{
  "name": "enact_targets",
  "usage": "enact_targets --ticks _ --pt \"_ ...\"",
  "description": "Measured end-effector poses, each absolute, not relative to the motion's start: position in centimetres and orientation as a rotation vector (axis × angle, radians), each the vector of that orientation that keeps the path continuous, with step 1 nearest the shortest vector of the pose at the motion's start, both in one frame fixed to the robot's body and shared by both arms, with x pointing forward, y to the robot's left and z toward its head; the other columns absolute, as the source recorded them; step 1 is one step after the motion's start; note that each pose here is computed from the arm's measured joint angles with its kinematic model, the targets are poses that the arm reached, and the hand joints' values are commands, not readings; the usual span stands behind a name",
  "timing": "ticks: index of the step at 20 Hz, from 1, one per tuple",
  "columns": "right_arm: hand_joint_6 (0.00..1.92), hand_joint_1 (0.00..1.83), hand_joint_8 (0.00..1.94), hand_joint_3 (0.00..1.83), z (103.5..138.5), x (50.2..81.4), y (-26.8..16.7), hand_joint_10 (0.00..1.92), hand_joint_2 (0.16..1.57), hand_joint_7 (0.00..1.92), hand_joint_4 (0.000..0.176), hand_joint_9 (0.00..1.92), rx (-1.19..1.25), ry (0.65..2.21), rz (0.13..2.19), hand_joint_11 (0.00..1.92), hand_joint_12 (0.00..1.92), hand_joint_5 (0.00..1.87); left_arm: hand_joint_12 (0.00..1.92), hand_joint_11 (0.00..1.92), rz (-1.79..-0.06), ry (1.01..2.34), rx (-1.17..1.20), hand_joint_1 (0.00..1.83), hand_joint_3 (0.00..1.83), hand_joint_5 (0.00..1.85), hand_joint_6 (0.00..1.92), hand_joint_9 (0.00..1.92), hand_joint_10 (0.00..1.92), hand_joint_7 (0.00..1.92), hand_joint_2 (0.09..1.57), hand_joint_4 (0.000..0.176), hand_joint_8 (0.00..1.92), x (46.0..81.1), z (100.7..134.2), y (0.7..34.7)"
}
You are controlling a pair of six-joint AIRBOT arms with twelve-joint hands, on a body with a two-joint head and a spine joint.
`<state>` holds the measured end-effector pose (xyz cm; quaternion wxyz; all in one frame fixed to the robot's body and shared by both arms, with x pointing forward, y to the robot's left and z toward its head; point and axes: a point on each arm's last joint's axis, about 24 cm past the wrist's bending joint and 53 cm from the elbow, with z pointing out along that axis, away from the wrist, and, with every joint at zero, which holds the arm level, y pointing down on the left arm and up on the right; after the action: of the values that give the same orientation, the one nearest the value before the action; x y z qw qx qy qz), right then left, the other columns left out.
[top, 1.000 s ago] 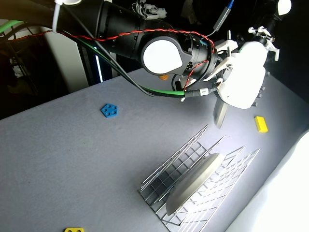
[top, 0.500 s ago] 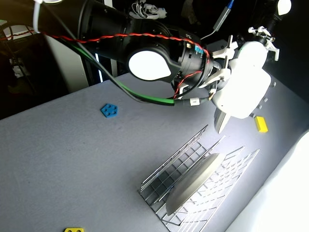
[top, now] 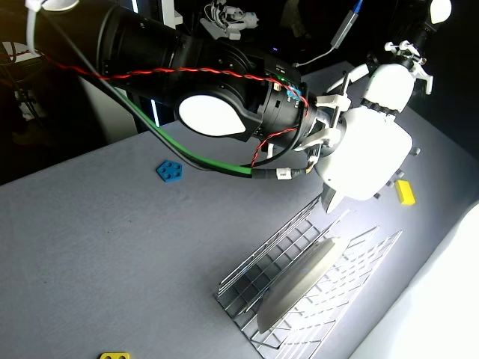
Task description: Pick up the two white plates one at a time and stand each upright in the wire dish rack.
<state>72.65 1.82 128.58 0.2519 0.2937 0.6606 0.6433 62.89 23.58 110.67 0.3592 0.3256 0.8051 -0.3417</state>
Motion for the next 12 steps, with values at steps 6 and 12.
enact_targets --ticks 6,12 --pt "0.91 1.40 0.73 0.00 128.5 73.2 0.1 0.82 1.05 1.10 0.000 1.15 0.828 1.790 1.725 1.01 0.88 1.01 0.00 0.00 -0.883 2.077 0.841 0.00 0.00 0.07 0.01 0.01 0.01 0.05 0.95 0.000 0.01 62.8 110.6 23.5" --pt "0.92 1.40 0.73 0.00 128.3 73.3 -1.8 0.81 1.05 1.10 0.000 1.15 0.866 1.782 1.710 1.03 0.88 1.00 0.00 0.00 -0.884 2.077 0.841 0.00 0.00 0.07 0.01 0.02 0.00 0.05 0.95 0.000 0.01 62.8 110.6 23.5"
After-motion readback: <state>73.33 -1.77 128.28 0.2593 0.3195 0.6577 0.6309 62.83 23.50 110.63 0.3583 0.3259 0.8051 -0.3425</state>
